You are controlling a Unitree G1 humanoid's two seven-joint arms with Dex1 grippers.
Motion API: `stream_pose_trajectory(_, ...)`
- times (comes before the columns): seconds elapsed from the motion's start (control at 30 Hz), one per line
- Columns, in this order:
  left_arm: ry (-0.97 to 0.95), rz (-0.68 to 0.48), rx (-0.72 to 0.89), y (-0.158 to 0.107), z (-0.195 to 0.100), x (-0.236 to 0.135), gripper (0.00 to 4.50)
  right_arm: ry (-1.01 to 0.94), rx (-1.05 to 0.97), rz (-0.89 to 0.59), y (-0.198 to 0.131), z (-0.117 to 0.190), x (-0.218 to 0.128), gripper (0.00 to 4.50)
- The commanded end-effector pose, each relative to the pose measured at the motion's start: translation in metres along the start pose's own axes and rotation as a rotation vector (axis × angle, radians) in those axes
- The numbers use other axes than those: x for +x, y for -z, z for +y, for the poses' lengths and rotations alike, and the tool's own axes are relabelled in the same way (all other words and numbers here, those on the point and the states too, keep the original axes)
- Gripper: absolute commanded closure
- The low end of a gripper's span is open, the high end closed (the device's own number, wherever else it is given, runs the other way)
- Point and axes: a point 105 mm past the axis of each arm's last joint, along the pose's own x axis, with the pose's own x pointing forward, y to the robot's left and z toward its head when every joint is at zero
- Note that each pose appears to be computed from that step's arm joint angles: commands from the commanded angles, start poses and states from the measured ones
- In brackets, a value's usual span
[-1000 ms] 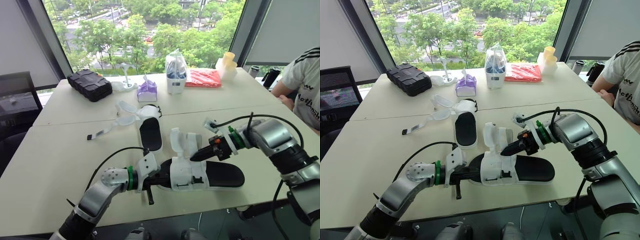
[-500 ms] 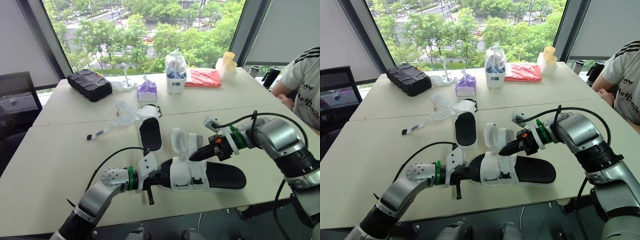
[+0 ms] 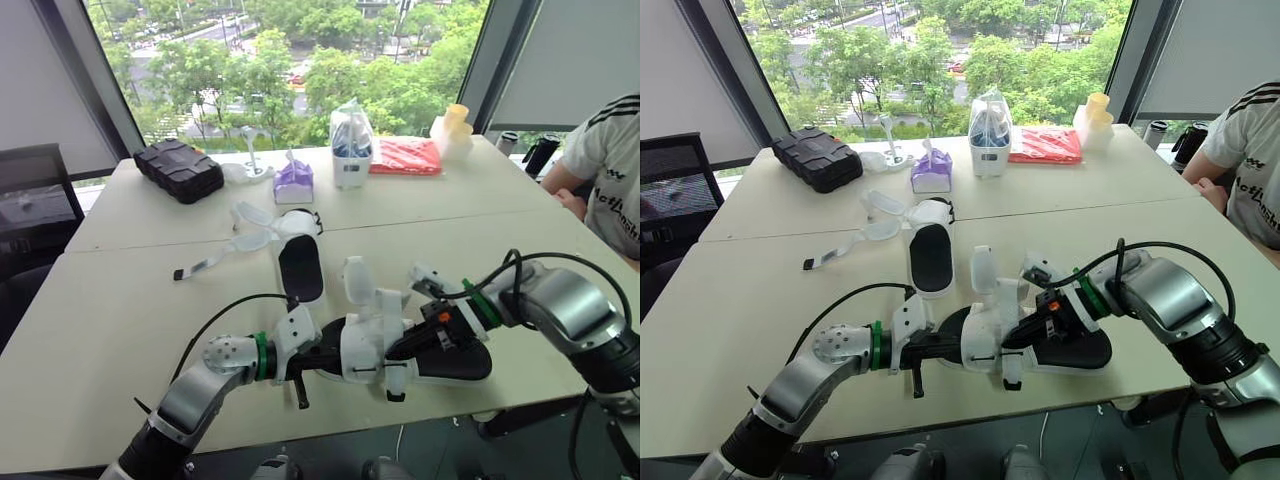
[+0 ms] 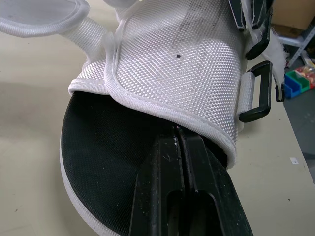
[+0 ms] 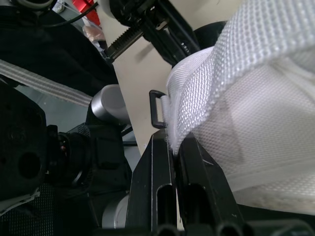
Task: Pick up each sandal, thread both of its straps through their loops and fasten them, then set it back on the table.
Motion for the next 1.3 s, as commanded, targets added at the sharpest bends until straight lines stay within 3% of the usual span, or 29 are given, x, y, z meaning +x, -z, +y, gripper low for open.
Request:
stream_pose_trajectory(0.03, 0.005, 0.031, -0.025, 0.01, -0.002, 0.002, 4.5, 0.038, -0.048, -0.002, -0.003, 0.001, -0.006, 4.18)
stream_pose_trajectory(0.1, 0.006, 0.032, -0.025, 0.01, -0.002, 0.002, 4.5, 0.037, -0.061, -0.006, -0.004, 0.003, -0.008, 3.61)
stream_pose_trajectory(0.33, 0.011, 0.032, -0.025, 0.01, -0.003, 0.002, 4.5, 0.03, -0.108, -0.005, -0.011, 0.022, -0.031, 0.23)
stream_pose_trajectory(0.37, 0.012, 0.032, -0.026, 0.011, -0.003, 0.002, 4.5, 0.028, -0.096, -0.002, -0.01, 0.026, -0.037, 0.11)
stream_pose_trajectory(0.6, 0.016, 0.036, -0.021, 0.012, -0.003, 0.002, 4.5, 0.006, 0.067, 0.017, 0.014, 0.05, -0.057, 0.11)
stream_pose_trajectory(0.87, 0.026, 0.034, -0.015, 0.011, -0.002, 0.003, 4.5, -0.002, 0.216, -0.025, 0.054, 0.049, -0.021, 0.11)
stream_pose_trajectory(1.0, 0.03, 0.036, -0.012, 0.01, -0.002, 0.003, 4.5, 0.05, 0.248, -0.079, 0.053, 0.033, -0.007, 0.11)
stream_pose_trajectory(1.3, 0.034, 0.041, -0.008, 0.01, -0.002, 0.003, 4.5, -0.003, 0.257, -0.132, 0.041, 0.035, 0.019, 0.11)
